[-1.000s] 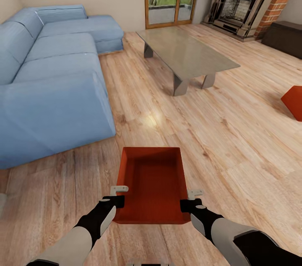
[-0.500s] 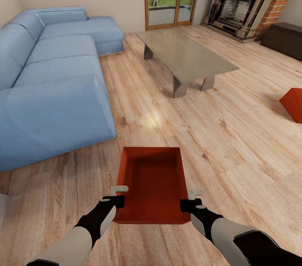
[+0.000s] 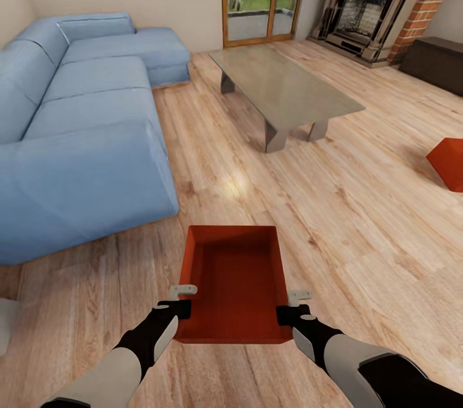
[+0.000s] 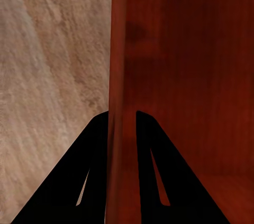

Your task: Move the two storage containers from the living room to the garage. In the garage, place one container on the floor and stack the other container on top of it (either order is fine).

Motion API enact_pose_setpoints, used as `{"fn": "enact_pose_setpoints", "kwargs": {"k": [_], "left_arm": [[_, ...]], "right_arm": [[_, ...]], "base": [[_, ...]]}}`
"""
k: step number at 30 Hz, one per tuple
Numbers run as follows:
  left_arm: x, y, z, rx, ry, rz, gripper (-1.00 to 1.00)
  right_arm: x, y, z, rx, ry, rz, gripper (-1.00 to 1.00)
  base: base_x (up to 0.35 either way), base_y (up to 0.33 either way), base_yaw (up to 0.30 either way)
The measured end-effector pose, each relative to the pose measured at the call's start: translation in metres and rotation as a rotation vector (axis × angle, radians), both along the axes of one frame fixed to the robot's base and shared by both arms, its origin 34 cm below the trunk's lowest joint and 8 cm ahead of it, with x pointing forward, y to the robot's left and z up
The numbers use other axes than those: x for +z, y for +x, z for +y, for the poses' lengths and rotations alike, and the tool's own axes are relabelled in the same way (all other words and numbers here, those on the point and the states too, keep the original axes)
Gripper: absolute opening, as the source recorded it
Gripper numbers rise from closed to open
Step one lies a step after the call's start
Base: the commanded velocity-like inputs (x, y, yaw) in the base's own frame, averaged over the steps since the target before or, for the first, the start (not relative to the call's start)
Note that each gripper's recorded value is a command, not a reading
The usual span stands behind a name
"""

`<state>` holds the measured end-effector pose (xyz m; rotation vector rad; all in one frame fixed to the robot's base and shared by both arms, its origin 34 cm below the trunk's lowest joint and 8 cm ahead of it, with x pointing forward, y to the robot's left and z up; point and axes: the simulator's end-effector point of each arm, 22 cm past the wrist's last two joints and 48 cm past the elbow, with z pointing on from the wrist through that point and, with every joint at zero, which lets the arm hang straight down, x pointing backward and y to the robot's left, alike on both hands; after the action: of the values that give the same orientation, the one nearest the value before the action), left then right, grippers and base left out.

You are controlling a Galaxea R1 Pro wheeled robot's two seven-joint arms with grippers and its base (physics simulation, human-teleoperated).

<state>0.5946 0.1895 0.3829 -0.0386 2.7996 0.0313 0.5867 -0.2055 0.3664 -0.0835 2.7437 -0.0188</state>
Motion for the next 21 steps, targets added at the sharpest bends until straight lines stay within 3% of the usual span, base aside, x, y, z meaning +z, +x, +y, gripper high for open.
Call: {"fn": "enact_pose_setpoints", "kwargs": {"k": [21], "left_arm": [[0.038,0.003,0.000,0.001,-0.001,0.001,-1.00]], "right_arm": [[0.039,0.004,0.000,0.001,-0.002,0.001,-1.00]], "base": [[0.000,0.000,0.000]]}}
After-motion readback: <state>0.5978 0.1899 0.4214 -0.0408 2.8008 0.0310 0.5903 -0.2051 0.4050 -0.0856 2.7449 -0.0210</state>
